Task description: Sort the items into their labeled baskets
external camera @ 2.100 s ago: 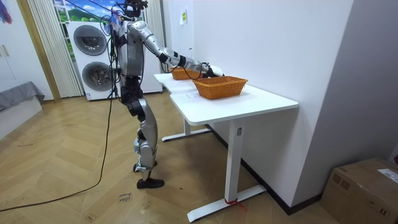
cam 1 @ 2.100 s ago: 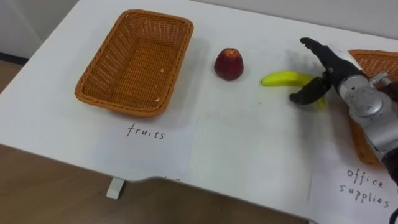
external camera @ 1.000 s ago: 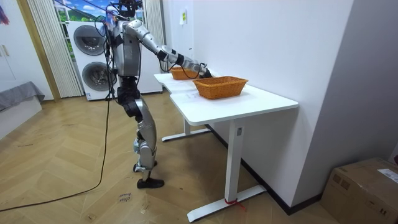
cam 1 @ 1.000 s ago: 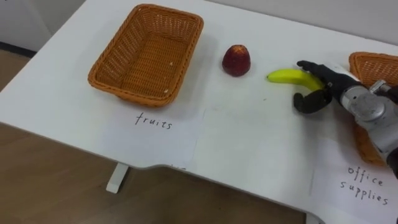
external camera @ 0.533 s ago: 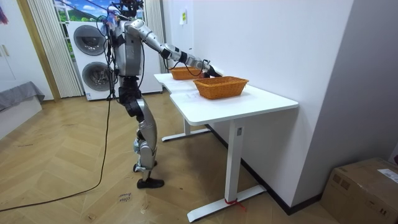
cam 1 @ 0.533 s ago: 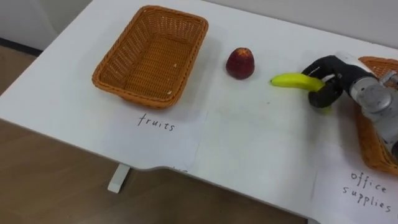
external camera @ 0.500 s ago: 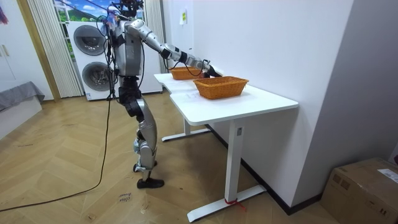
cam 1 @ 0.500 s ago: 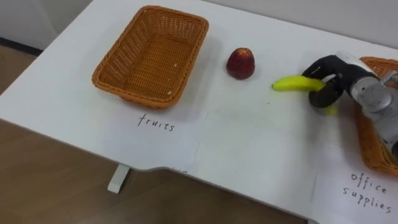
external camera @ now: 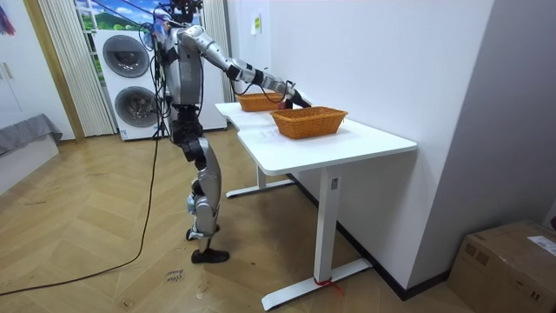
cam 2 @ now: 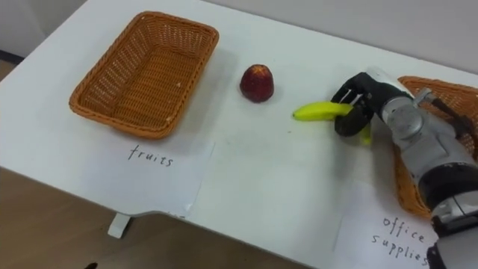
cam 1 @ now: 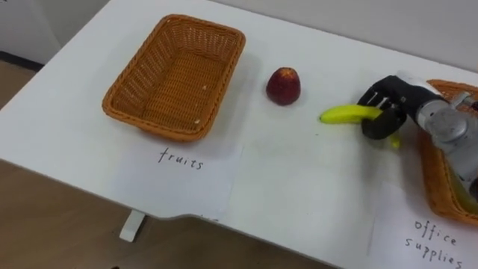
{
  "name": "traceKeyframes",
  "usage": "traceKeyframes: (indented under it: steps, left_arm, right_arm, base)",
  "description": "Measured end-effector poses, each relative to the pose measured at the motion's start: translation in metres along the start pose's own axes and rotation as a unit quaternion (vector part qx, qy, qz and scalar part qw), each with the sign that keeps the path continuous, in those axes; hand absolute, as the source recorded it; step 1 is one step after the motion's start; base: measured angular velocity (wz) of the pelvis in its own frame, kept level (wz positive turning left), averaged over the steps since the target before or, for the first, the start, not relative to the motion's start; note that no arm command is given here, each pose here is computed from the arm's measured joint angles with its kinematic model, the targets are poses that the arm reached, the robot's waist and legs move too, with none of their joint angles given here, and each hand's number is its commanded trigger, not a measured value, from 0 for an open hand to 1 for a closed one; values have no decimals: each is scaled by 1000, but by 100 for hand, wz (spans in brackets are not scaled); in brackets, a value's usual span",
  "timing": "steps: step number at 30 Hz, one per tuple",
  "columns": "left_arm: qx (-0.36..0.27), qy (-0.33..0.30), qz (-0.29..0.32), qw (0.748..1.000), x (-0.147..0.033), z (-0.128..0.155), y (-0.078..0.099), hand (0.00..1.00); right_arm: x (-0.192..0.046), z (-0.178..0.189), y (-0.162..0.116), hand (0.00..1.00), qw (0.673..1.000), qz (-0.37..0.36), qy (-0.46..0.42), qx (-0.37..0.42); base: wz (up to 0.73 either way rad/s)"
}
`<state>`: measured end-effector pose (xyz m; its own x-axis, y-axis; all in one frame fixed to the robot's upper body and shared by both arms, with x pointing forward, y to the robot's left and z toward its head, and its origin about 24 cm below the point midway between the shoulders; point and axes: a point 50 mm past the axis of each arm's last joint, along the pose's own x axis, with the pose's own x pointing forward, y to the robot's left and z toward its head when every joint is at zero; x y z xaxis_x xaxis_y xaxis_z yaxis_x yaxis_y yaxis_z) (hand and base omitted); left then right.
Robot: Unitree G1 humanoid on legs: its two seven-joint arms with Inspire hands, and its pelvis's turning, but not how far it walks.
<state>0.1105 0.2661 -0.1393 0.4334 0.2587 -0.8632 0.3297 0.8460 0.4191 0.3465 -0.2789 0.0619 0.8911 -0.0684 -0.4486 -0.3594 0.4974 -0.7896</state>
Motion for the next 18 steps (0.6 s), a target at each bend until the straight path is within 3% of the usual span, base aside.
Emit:
traceKeyframes:
  steps: [3,8,18]
  left_arm:
    - [-2,7,0,1000,-1,-5,0,0]
    - [-26,31,14,999,-6,-26,4,0]
    - [-16,30,26,999,-9,-31,8,0]
  right_arm:
    - [-1,1,3,100,1000,11,-5,-2]
    - [-8,28,7,100,996,23,-58,-71]
    - [-23,71,3,100,985,25,-150,-86]
  base:
    - [-1]
    - [1]
    - [2]
